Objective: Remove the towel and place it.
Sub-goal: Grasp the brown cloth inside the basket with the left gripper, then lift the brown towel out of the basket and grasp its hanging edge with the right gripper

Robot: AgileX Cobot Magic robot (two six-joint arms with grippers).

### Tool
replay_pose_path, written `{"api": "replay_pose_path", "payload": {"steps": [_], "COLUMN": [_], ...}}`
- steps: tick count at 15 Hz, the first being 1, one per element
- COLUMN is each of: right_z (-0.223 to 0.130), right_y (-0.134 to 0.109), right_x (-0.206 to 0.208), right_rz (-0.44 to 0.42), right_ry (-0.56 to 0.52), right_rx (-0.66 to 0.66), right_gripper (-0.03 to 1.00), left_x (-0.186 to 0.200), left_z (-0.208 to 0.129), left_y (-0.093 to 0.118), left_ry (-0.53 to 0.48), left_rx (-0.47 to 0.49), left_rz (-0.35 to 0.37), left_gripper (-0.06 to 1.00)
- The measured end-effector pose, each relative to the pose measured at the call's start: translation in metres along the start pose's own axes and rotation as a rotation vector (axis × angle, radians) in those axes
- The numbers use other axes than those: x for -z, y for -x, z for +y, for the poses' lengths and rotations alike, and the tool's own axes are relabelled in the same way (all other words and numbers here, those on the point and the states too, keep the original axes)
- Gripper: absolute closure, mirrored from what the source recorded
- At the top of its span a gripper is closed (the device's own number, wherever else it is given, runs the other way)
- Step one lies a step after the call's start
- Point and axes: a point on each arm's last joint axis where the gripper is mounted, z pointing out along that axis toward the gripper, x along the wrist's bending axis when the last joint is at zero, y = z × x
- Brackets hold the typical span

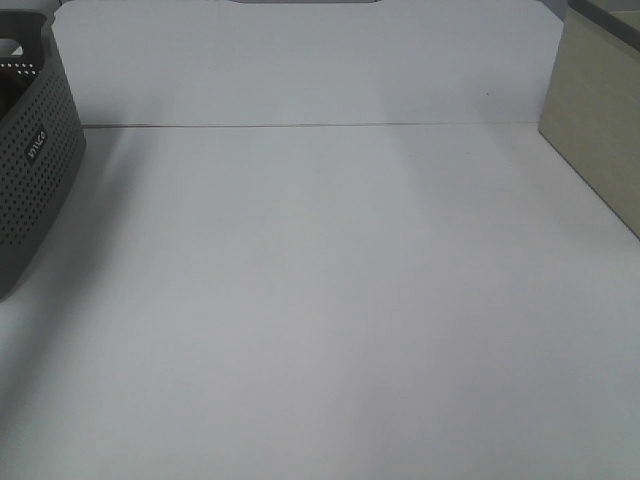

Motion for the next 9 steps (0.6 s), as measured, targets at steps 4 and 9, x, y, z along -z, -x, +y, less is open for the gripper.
{"api": "replay_pose_path", "payload": {"steps": [4, 9], "right_z": [0.000, 0.012], "right_y": [0.000, -0.002], "right_x": [0.000, -0.008], "right_rz": [0.000, 0.026], "right_ry": [0.000, -0.049], "right_rx": [0.000, 0.015], "right_gripper": [0.22, 0.22], "left_x": [0.072, 0.164], "left_z": [0.018, 0.035], "left_y": [-0.006, -0.003], "left_ry": [0.126, 0.344], "left_rx": [0.002, -0.010], "left_rz": [0.094, 0.227], "left_gripper": [0.94, 0.94]}}
